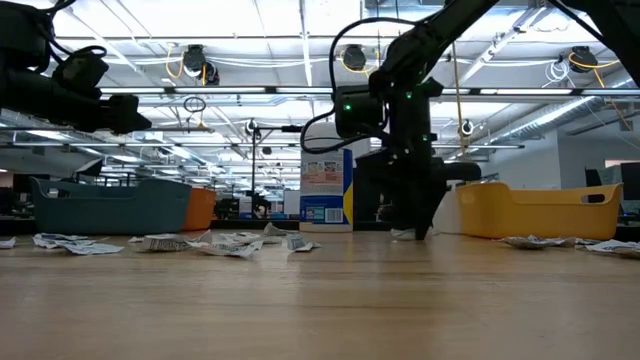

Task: Pick & Place First Aid Supplies
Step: Put the green bandage into the white bin

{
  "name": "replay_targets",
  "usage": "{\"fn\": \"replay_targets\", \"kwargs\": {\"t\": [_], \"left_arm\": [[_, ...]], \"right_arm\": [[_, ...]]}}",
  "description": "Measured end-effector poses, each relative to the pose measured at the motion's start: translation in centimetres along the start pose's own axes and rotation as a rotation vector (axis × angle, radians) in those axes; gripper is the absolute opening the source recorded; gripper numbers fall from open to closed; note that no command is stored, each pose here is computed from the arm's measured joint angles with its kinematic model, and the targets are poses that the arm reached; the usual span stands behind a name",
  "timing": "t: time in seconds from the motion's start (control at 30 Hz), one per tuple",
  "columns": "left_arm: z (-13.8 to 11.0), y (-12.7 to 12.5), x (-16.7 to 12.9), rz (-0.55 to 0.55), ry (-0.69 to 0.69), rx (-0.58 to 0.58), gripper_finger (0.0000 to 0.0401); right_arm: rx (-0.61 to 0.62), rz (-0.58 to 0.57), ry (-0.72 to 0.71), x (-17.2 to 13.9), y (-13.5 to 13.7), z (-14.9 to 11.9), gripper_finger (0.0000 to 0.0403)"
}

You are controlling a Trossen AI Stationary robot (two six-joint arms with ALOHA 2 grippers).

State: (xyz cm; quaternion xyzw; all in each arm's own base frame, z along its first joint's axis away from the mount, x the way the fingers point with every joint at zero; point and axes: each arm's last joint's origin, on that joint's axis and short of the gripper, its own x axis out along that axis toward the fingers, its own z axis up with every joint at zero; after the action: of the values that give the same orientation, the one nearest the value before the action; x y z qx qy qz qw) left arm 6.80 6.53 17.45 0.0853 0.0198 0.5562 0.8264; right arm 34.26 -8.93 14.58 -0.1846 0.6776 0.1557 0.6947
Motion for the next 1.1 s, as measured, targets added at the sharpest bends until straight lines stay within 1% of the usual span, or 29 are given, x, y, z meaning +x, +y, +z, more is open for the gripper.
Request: {"fn": "replay_targets", "kwargs": {"t": [0.07,0.13,0.2,0.27,0.37,0.47,0.6,0.73,1.0,1.1], "left_arm": [[0.0,0.0,0.0,0.0,0.0,0.0,0.0308],[0.0,0.0,0.0,0.0,0.0,0.0,0.0308],[0.0,0.0,0.0,0.0,0.0,0.0,0.0308],[0.0,0.0,0.0,0.0,0.0,0.0,0.0308],[0.0,0.0,0.0,0.0,0.0,0.0,0.0308],[0.0,0.0,0.0,0.0,0.0,0.0,0.0308],[0.0,0.0,0.0,0.0,0.0,0.0,0.0308],[0.0,0.0,0.0,0.0,0.0,0.0,0.0308],[0.0,0.0,0.0,0.0,0.0,0.0,0.0308],[0.0,0.0,0.0,0.0,0.0,0.0,0.0308]], "right_arm": [[0.016,0.004,0.004,0.0,0.2,0.1,0.0031],[0.048,0.004,0.002,0.0,0.3,0.2,0.001],[0.104,0.004,-0.003,-0.3,0.5,0.2,0.0013],[0.182,-0.006,-0.015,-0.8,0.5,0.2,0.0016],[0.307,-0.02,-0.039,-1.9,0.6,0.1,0.001],[0.459,-0.039,-0.078,-3.4,0.8,-0.2,0.0003],[0.668,-0.057,-0.144,-5.5,1.0,-0.6,0.0008],[0.842,-0.064,-0.21,-7.5,1.4,-1.1,0.0006],[1.212,-0.037,-0.324,-10.5,2.1,-2.0,0.0008],[1.282,-0.028,-0.352,-11.2,2.2,-2.2,0.0008]]}}
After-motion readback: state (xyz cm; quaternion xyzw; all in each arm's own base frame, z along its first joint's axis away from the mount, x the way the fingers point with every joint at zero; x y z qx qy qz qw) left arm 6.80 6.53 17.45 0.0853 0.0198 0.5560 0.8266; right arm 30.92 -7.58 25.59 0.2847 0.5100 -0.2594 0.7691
